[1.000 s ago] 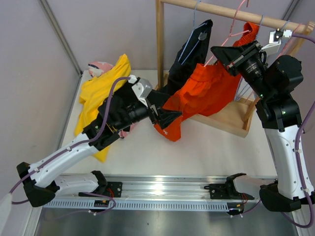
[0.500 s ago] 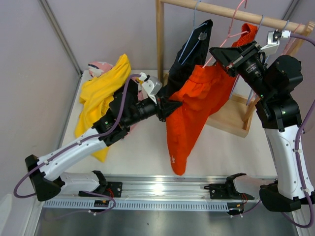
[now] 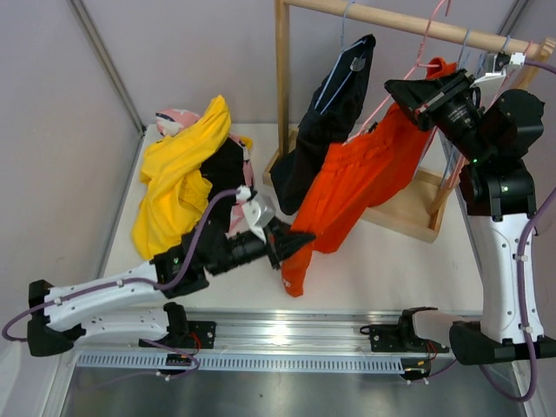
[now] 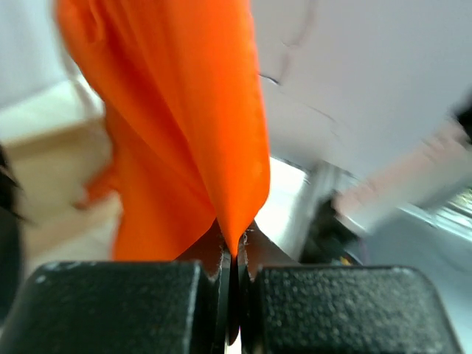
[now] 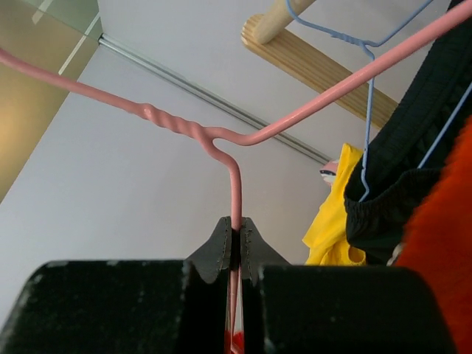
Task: Remove the shorts from the hanger
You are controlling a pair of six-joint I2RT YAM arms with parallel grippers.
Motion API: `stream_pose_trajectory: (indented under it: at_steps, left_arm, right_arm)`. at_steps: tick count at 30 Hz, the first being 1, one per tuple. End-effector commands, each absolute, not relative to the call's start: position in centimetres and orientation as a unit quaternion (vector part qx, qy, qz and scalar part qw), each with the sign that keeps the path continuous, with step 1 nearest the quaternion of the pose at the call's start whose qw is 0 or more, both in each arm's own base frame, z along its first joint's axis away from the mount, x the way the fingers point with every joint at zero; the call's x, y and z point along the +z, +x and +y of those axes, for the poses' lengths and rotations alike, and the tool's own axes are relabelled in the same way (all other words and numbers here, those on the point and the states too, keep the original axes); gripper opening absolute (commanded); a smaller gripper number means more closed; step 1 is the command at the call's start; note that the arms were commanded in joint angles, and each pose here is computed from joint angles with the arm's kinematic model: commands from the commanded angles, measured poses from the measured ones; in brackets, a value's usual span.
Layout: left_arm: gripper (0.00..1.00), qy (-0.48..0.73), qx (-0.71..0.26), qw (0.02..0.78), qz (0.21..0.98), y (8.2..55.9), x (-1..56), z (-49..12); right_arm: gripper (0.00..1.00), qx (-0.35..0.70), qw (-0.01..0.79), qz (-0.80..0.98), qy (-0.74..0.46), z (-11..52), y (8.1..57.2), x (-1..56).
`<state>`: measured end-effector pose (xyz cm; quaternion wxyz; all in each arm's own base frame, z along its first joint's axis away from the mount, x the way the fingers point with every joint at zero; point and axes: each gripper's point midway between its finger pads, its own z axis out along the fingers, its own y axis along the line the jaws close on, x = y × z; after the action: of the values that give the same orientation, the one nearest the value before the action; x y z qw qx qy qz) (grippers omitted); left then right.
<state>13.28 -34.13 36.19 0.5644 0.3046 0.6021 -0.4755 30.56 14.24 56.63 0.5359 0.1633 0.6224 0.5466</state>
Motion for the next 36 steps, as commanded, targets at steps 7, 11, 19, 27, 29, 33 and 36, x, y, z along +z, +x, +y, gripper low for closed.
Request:
stream_pose_trajectory:
  at_steps: [7,11,19,27,29,33,36]
  left_arm:
    - [0.0,0.282,-0.46,0.521,0.661,7.8,29.4,-31.4]
    - [0.0,0.277,-0.436,0.538,0.666,8.9,29.3,-32.5]
    - [0.0,0.257,-0.34,0.582,0.692,16.5,32.2,-38.6]
    - [0.0,0.236,-0.283,0.582,0.725,26.8,34.9,-43.9]
    - [0.0,0.236,-0.283,0.582,0.725,27.0,35.3,-44.3]
    - [0.0,0.221,-0.313,0.579,0.72,25.6,35.2,-42.9]
    - [0.0,0.209,-0.275,0.563,0.751,25.9,29.8,-40.8]
  right_arm:
    - [0.0,0.565,0.583,0.559,0.167,11.4,31.3,60.4]
    - [0.0,0.598,0.553,0.555,0.173,12.0,30.4,59.9]
    - [0.0,0.677,0.467,0.547,0.154,15.8,24.4,58.9]
    - [0.0,0.756,0.402,0.499,0.133,16.6,19.5,61.6]
    - [0.0,0.747,0.417,0.501,0.132,16.5,19.6,62.0]
    - [0.0,0.764,0.382,0.499,0.146,16.4,21.4,62.1]
    - [0.0,0.813,0.316,0.468,0.139,17.7,21.8,62.5]
